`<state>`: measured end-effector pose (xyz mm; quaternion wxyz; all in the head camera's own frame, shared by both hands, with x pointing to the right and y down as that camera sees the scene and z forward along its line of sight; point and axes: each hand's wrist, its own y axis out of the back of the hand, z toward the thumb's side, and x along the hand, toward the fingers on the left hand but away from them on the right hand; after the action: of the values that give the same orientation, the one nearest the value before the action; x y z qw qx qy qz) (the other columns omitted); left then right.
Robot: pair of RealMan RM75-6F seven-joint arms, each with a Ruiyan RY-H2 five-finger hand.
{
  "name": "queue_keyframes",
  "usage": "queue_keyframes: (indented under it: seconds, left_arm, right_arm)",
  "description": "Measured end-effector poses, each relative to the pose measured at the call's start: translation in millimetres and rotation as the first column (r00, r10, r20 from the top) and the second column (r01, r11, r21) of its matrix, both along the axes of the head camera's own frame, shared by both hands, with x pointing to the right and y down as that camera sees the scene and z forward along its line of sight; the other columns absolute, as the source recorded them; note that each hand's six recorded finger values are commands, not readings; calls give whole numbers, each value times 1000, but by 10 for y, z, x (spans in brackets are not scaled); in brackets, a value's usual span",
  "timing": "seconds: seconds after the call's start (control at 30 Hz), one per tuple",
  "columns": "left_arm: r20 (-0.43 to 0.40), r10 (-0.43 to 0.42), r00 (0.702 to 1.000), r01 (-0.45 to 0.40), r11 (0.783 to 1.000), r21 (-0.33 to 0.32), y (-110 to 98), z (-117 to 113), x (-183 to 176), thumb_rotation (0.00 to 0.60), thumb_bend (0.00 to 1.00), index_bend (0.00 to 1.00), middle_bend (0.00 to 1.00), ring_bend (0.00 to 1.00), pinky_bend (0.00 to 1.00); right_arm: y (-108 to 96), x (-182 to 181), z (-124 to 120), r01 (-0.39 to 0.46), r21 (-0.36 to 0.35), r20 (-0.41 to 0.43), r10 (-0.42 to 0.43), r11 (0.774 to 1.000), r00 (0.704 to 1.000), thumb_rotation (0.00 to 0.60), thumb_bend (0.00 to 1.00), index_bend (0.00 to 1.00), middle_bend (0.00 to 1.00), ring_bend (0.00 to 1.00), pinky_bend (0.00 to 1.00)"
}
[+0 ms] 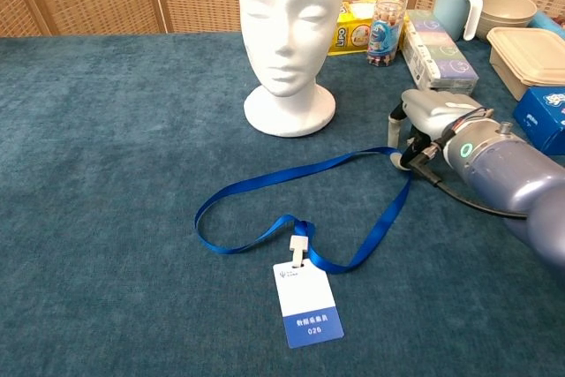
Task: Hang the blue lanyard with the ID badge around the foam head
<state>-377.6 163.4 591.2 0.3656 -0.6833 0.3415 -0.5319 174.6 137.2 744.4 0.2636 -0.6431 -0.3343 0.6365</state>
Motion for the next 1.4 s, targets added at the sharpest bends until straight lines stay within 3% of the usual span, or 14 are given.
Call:
queue_keyframes:
  seconds: [0.8, 1.0, 1.2, 1.4]
  left_arm:
    - [5, -12, 1000, 12, 1000, -16, 34, 45, -52, 456, 143, 526, 504, 434, 296]
    - [18, 15, 1000, -14, 1000, -16, -28, 92, 30, 455, 143, 526, 515, 505, 446]
    - [41, 64, 997, -63, 998, -4, -159, 151, 204, 459, 143, 526, 606, 608, 567]
    - [33, 130, 991, -130, 991, -7, -294, 264, 544, 453, 143, 526, 802, 797, 753]
  right_arm:
    - [17, -71, -1, 2, -9, 16, -2, 1000, 1000, 600, 502, 573, 1000, 1000, 1000]
    - [25, -84, -51, -1, -5, 38, 1, 1000, 999, 600, 502, 573, 1000, 1000, 1000]
    - [28, -103, -99, 1, 0, 59, -1, 1000, 998, 600, 502, 574, 1000, 1000, 1000]
    - [43, -118, -123, 2, -5, 77, -2, 1000, 997, 600, 503, 575, 1000, 1000, 1000]
